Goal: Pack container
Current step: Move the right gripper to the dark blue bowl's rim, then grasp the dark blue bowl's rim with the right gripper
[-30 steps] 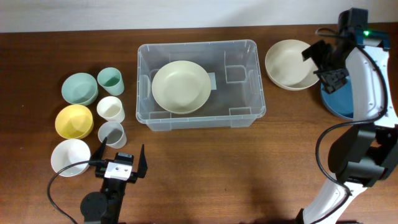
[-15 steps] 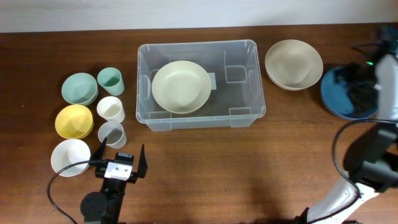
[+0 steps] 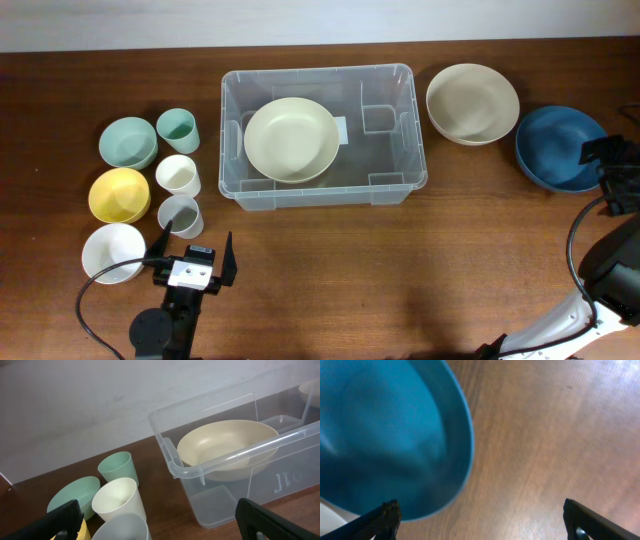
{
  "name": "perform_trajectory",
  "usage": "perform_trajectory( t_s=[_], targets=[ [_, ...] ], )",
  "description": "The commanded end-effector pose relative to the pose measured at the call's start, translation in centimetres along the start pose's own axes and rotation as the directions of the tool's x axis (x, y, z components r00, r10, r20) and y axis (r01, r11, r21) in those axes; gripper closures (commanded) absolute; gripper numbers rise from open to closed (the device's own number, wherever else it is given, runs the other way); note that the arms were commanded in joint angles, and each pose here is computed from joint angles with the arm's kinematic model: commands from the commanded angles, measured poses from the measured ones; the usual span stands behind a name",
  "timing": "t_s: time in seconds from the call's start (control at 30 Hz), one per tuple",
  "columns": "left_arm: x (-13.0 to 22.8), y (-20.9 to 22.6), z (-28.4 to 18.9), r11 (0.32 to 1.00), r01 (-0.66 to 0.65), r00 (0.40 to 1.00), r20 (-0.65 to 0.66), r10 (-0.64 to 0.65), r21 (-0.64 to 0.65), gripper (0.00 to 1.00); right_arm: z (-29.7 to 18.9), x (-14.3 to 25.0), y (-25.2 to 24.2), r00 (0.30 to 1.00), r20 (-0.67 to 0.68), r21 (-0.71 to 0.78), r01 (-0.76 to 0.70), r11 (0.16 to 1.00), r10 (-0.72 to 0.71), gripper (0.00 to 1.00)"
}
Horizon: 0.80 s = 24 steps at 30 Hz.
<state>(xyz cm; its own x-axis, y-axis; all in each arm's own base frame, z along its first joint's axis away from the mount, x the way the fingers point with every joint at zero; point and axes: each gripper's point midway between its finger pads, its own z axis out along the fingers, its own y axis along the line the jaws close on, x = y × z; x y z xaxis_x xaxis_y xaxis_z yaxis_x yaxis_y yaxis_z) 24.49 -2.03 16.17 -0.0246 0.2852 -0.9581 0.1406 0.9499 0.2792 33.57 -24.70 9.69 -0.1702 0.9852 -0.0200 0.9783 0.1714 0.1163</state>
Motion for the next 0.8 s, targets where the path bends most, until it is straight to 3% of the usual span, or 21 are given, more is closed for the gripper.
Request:
perform_trajectory(
  t_s=[0.0, 0.77],
  targets=[
    [0.1, -0.1, 0.0, 1.000, -0.007, 1.000, 0.001, 0.007, 0.003, 0.00, 1.4, 0.3, 0.1, 0.999, -0.020, -0.020, 0.041, 0.999, -0.041, 0.01],
    [0.1, -0.1, 0.0, 1.000, -0.007, 1.000, 0.001, 0.007, 0.003, 0.00, 6.4, -0.6, 0.4, 0.997, 0.004, -0.038, 0.080, 0.996, -0.080, 0.01]
  ],
)
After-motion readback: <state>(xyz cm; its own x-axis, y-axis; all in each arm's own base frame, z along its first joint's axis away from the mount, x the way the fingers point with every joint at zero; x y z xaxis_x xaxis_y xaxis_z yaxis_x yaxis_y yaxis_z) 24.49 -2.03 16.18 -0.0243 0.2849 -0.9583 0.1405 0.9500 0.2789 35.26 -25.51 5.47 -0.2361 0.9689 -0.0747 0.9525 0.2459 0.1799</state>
